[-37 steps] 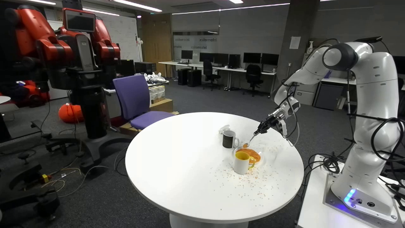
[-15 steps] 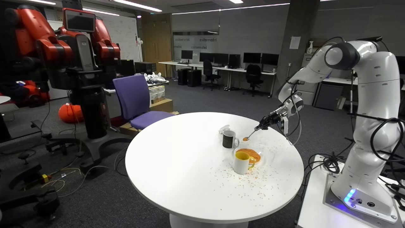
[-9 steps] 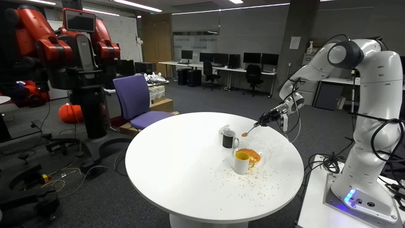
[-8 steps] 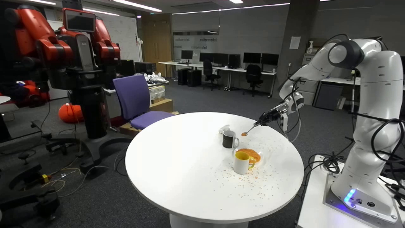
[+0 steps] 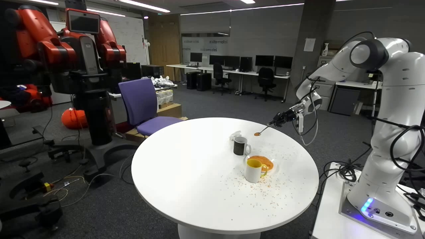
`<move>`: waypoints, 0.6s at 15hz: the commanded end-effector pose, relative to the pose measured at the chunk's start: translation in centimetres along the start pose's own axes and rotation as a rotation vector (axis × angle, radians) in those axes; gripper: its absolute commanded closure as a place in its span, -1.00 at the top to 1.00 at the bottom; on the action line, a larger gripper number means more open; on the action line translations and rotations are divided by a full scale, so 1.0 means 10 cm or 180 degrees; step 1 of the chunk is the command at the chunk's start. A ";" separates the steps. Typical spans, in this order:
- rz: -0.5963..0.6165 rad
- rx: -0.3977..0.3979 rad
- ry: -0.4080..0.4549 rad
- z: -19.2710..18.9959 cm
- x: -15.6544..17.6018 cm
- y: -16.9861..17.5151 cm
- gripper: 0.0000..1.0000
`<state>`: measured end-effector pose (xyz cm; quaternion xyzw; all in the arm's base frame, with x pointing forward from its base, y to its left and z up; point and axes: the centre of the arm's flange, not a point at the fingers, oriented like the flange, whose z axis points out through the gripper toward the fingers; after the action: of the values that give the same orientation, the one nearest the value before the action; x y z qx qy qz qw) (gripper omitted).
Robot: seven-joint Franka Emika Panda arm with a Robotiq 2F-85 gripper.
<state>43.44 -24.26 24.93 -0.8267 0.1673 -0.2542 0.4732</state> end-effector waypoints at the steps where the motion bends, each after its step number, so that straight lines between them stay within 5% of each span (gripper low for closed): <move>1: 0.0039 0.0150 -0.0042 -0.13 -0.01 -0.24 -0.99; 9: -0.0033 0.0197 -0.0357 0.19 -0.08 -0.39 -0.99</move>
<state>43.92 -22.62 26.24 -0.8267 0.1375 -0.2335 0.4931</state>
